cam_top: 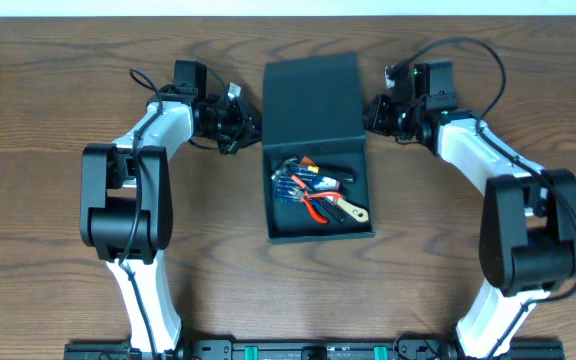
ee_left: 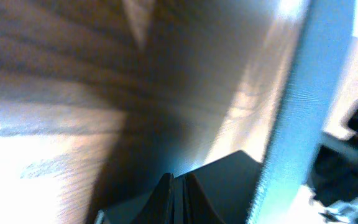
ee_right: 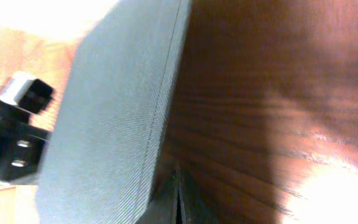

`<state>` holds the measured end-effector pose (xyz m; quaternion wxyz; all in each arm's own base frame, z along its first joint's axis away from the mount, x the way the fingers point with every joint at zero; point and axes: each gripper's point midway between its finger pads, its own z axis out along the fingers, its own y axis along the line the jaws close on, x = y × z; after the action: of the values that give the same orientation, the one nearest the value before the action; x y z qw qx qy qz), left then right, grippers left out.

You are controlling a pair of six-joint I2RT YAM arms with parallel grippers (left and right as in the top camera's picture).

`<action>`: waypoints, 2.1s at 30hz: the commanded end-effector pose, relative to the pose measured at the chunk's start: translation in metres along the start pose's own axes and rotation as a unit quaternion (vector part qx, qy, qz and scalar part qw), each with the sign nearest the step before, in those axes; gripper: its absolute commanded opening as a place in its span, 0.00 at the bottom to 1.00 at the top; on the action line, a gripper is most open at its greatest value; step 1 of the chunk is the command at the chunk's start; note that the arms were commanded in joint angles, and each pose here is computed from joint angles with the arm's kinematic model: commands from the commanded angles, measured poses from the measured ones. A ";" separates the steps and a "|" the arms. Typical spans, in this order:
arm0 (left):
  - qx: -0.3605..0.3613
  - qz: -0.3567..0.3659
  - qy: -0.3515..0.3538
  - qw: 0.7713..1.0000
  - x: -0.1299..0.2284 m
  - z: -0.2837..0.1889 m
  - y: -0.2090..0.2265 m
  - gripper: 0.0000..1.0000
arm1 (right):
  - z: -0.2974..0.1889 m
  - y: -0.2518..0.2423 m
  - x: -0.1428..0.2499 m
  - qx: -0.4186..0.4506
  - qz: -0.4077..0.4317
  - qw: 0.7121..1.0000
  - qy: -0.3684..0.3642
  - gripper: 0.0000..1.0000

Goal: Pack container
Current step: 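Push the lid down with both grippers to close the box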

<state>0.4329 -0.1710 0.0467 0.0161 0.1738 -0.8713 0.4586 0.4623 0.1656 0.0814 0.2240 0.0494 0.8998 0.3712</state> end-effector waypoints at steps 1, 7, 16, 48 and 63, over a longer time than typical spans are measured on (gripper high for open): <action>-0.002 0.077 -0.018 0.997 0.002 -0.015 -0.027 0.05 | -0.014 0.040 -0.009 -0.033 -0.047 0.998 -0.014 0.01; -0.008 0.081 -0.030 0.996 0.000 -0.025 -0.029 0.06 | -0.013 0.034 -0.002 -0.018 -0.048 0.999 -0.004 0.01; -0.002 0.098 -0.042 0.994 -0.001 -0.034 -0.039 0.06 | -0.012 0.038 0.000 -0.022 -0.052 0.998 0.000 0.01; -0.039 0.158 -0.052 0.985 0.077 -0.123 -0.080 0.06 | -0.123 0.075 0.055 0.053 -0.150 0.986 0.049 0.01; -0.102 0.155 -0.062 0.981 0.091 -0.137 -0.064 0.43 | -0.147 0.033 0.083 0.185 -0.150 0.966 0.097 0.42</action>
<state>0.3472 -0.1237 0.1840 -0.0711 0.0714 -0.9267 0.3621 0.3193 0.1227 0.1610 0.1603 -0.0688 0.9635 0.2033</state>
